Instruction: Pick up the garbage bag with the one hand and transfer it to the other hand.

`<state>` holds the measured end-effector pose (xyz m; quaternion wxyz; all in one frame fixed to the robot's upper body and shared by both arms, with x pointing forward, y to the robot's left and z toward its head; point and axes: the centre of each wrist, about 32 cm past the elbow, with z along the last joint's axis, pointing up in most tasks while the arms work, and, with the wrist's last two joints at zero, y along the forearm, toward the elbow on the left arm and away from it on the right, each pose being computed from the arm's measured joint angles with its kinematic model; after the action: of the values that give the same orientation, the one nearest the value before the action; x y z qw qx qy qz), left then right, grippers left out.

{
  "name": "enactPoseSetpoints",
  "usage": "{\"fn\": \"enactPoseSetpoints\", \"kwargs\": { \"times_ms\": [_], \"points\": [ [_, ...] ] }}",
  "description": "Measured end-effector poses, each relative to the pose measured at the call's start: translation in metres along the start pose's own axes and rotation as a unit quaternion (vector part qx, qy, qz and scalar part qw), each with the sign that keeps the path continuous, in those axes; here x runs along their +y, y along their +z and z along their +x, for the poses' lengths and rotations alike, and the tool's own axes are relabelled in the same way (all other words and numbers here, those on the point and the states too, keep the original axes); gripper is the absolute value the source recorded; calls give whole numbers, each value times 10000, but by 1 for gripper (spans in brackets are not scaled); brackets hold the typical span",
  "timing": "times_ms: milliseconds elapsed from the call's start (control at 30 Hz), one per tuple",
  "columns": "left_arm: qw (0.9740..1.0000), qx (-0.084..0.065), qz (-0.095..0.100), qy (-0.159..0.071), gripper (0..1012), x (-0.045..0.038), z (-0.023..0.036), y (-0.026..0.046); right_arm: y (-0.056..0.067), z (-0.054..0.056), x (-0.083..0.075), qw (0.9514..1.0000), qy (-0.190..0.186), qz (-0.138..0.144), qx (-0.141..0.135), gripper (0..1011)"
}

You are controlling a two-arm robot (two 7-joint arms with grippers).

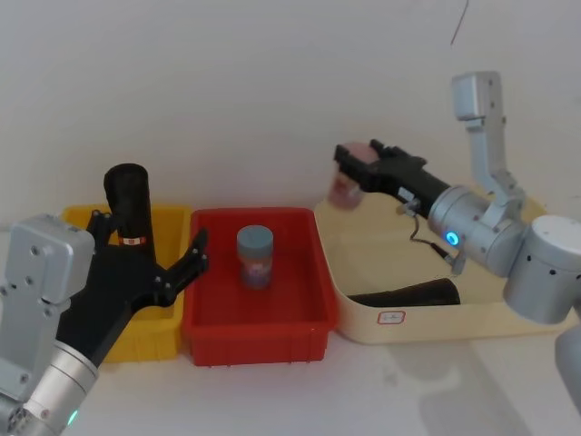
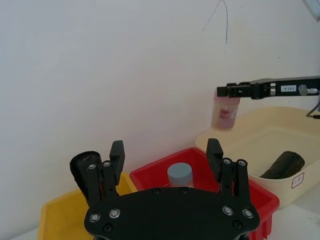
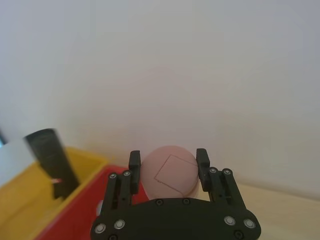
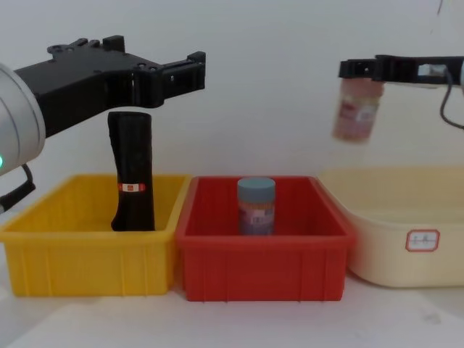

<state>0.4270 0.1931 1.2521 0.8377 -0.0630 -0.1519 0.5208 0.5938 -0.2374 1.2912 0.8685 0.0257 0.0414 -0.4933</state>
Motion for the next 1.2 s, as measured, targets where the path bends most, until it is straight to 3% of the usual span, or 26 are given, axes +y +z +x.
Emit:
{"fn": "enactPoseSetpoints", "kwargs": {
  "times_ms": [167,367,900,1033,1200],
  "points": [
    [10000,0,0,0,1002,0,0,0,-11,114,-6,9992,-356,19,-169,647],
    [10000,0,0,0,1002,0,0,0,-117,209,-9,9970,-653,-144,-381,647],
    [10000,0,0,0,1001,0,0,0,-474,265,-1,9908,-927,-768,-622,647],
    [10000,0,0,0,1002,0,0,0,-534,257,-2,9897,-953,-861,-638,685],
    [10000,0,0,0,1001,0,0,0,-568,247,-5,9890,-977,-899,-657,859]
  ]
}}
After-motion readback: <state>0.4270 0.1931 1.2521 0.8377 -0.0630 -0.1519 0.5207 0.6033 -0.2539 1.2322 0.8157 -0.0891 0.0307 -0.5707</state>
